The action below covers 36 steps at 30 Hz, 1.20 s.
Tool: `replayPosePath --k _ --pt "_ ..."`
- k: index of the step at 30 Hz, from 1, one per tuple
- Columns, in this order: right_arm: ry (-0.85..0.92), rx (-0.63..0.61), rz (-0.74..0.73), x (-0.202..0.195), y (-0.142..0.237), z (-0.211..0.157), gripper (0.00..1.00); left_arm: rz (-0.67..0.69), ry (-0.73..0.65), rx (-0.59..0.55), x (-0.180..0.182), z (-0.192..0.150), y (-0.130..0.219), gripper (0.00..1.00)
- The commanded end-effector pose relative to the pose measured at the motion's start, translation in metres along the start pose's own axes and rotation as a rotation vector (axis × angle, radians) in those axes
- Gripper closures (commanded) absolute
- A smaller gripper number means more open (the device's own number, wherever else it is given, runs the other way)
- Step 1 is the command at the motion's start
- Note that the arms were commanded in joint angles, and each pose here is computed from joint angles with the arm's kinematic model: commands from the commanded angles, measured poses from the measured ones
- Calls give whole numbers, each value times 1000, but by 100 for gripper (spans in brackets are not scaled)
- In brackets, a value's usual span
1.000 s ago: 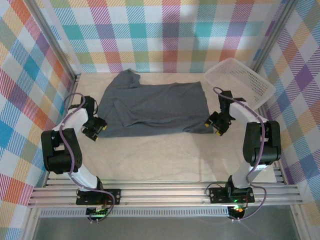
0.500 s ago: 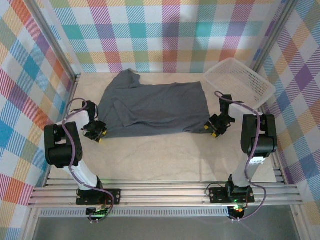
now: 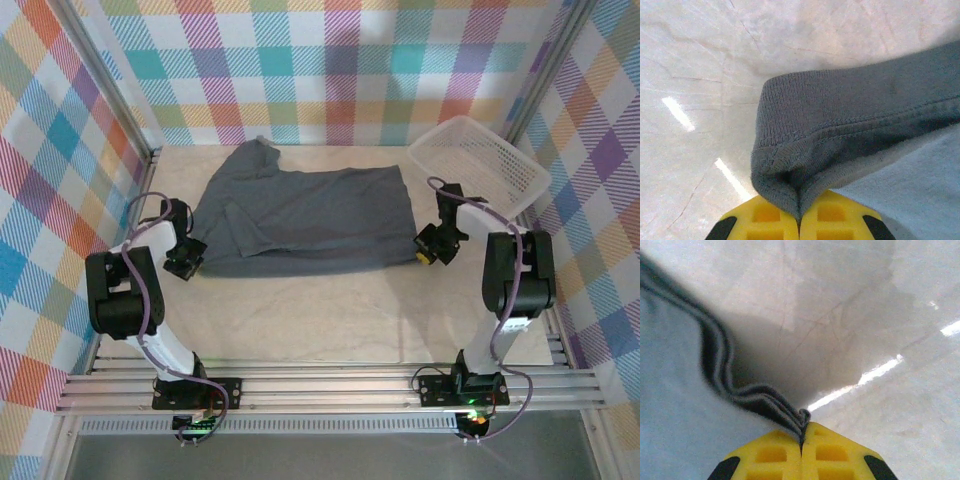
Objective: Fold and stack the t-shirts
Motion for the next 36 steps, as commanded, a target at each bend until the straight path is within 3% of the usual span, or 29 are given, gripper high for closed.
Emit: replayPosePath --k 1,14,16,20,22,27,32,36 --pt "21 -18 -61 -12 19 -14 100 53 19 -53 24 2 20 100" --pt "-104 93 -152 -81 8 -101 100 173 60 11 100 -49 22 100" --pt "-112 88 -138 -84 4 -105 90 151 64 6 104 -52 22 100" --pt "-91 70 -152 -83 11 -104 61 142 67 -45 105 -48 38 57" --pt "-64 42 -136 -81 20 -104 55 134 68 -52 103 -46 48 52" --pt "135 -77 102 -47 55 -106 48 -51 123 -29 82 -69 75 50" --pt "436 25 486 20 67 -124 44 -175 143 139 58 -120 65 50" --pt "512 149 680 53 61 -138 41 -161 157 176 49 -136 48 50"
Point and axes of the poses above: each hand's point on the last joint's axis, 136 mm out from that joint toward the fingers, its own y axis back along the fingers, its own x axis along the line the jaws close on, z = x × y, the point moved 9 cm from there along y, back along the fingers, and after that the axes turned 4 degrees about y, right-handed, at the moved point
